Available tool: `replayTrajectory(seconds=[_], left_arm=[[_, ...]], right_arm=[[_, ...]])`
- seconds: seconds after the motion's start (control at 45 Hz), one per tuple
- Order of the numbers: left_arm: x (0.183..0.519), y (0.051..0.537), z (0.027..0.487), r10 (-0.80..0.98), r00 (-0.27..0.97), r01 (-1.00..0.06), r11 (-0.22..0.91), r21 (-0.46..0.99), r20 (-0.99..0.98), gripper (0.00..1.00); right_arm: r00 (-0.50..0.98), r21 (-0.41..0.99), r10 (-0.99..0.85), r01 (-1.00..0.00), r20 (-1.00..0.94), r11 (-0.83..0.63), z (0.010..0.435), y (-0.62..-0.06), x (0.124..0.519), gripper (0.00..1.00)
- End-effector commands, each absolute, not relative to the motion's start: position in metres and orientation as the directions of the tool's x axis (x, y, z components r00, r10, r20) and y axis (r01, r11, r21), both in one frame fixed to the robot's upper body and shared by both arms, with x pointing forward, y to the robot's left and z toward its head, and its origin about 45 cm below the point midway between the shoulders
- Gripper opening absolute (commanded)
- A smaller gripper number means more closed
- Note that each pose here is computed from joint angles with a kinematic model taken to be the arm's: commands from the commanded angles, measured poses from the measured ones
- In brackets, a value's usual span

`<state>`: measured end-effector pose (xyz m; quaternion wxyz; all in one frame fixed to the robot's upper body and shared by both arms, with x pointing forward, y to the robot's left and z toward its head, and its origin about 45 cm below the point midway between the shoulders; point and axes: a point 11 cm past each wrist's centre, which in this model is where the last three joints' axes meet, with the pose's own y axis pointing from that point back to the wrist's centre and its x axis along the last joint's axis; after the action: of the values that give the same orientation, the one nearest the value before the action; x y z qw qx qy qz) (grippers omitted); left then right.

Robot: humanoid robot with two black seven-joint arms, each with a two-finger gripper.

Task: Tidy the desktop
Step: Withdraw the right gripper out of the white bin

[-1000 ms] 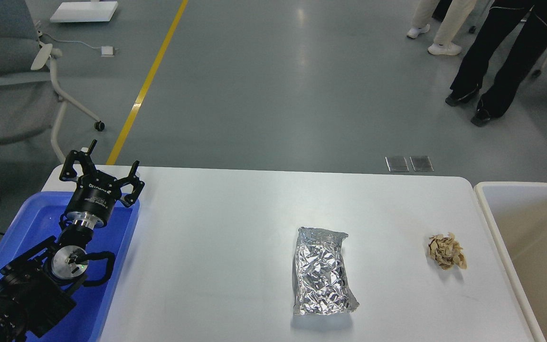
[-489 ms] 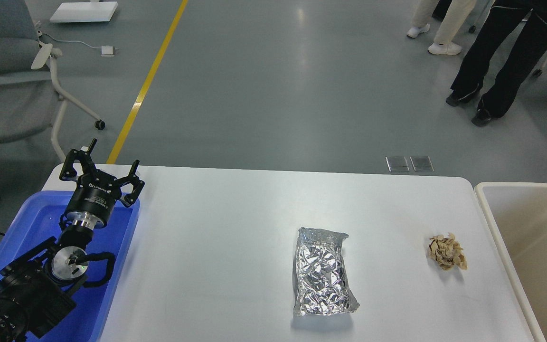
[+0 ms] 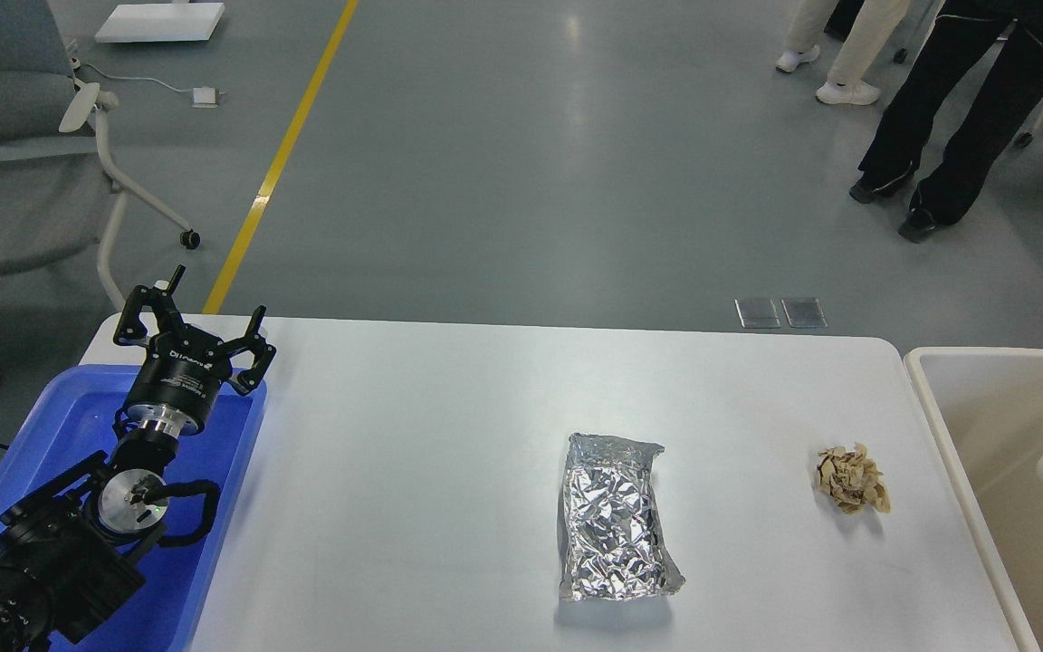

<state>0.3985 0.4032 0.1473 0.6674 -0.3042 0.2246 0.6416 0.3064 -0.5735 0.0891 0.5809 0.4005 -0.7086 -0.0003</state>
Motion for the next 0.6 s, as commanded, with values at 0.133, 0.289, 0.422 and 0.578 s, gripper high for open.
replayTrajectory(seconds=[0.133,0.289,0.422,0.578], left_arm=[[0.399,0.403,0.147,0.72,0.076,-0.993,-0.008,-0.118,-0.69,1.0],[0.399,0.403,0.147,0.72,0.076,-0.993,-0.009,-0.119,-0.69,1.0],[0.399,0.403,0.147,0.72,0.076,-0.993,-0.009,-0.119,-0.69,1.0],[0.399,0.403,0.147,0.72,0.076,-0.993,-0.008,-0.118,-0.69,1.0]], right_arm=[[-0.001,0.475,-0.576,-0.565,0.817,0.675,0.08,-0.565,0.304,0.43],[-0.011,0.465,-0.573,-0.572,0.819,0.676,0.086,-0.567,0.309,0.99],[-0.001,0.491,-0.602,-0.578,0.799,0.652,0.083,-0.561,0.313,1.0],[-0.04,0.498,-0.636,-0.585,0.771,0.641,0.094,-0.565,0.322,1.0]])
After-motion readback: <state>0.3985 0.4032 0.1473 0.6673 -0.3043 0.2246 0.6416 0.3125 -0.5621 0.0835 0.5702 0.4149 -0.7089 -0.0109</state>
